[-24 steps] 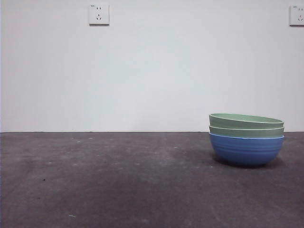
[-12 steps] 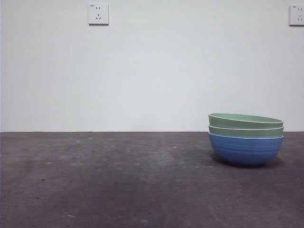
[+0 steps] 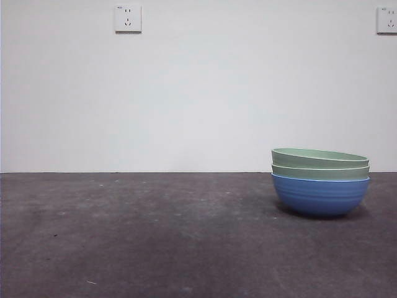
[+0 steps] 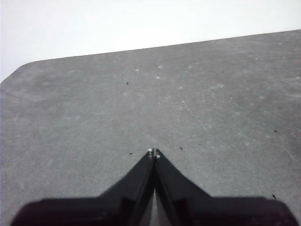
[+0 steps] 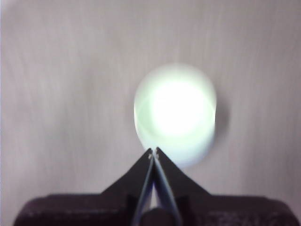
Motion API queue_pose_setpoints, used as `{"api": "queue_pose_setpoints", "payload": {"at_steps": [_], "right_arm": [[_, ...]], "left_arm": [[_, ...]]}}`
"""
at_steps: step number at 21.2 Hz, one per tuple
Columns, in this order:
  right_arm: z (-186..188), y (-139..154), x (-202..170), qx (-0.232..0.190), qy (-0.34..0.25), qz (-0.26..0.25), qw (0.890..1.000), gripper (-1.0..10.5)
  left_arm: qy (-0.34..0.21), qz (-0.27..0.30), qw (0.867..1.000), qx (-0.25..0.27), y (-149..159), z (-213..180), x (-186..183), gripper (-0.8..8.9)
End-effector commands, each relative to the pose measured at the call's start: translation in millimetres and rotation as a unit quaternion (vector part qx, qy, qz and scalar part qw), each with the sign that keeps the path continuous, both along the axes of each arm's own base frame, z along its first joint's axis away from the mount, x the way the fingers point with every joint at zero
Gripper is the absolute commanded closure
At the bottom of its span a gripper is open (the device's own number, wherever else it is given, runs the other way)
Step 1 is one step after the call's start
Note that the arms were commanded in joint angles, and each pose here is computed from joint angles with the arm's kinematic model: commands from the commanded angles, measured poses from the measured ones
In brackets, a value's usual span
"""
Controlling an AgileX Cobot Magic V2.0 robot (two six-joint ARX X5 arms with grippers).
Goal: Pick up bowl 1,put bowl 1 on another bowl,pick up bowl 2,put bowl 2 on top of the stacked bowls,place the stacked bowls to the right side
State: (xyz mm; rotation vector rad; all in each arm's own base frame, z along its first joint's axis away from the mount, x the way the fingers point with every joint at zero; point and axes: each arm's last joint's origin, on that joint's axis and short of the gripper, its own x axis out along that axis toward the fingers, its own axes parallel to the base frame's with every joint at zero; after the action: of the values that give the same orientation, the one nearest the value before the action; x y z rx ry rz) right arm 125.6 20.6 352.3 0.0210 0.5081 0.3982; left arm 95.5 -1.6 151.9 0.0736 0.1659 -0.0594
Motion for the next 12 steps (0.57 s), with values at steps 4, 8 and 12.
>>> {"api": "queue_pose_setpoints", "payload": {"at_steps": [4, 8, 12], "right_arm": [[-73.8, -10.4, -16.3, 0.012, -0.145, -0.03, 0.989, 9.4], [-121.8, -10.5, -25.8, 0.015, -0.193, -0.031, 0.981, 9.4], [-147.1, -12.2, -30.1, 0.007, -0.194, -0.061, 0.979, 9.4]], "left_arm": [[0.005, 0.001, 1.0, -0.003, 0.2, -4.6, 0.5, 8.17], [0.005, 0.001, 1.0, -0.003, 0.2, -4.6, 0.5, 8.17], [0.005, 0.001, 1.0, -0.003, 0.2, -4.6, 0.5, 8.17]]}}
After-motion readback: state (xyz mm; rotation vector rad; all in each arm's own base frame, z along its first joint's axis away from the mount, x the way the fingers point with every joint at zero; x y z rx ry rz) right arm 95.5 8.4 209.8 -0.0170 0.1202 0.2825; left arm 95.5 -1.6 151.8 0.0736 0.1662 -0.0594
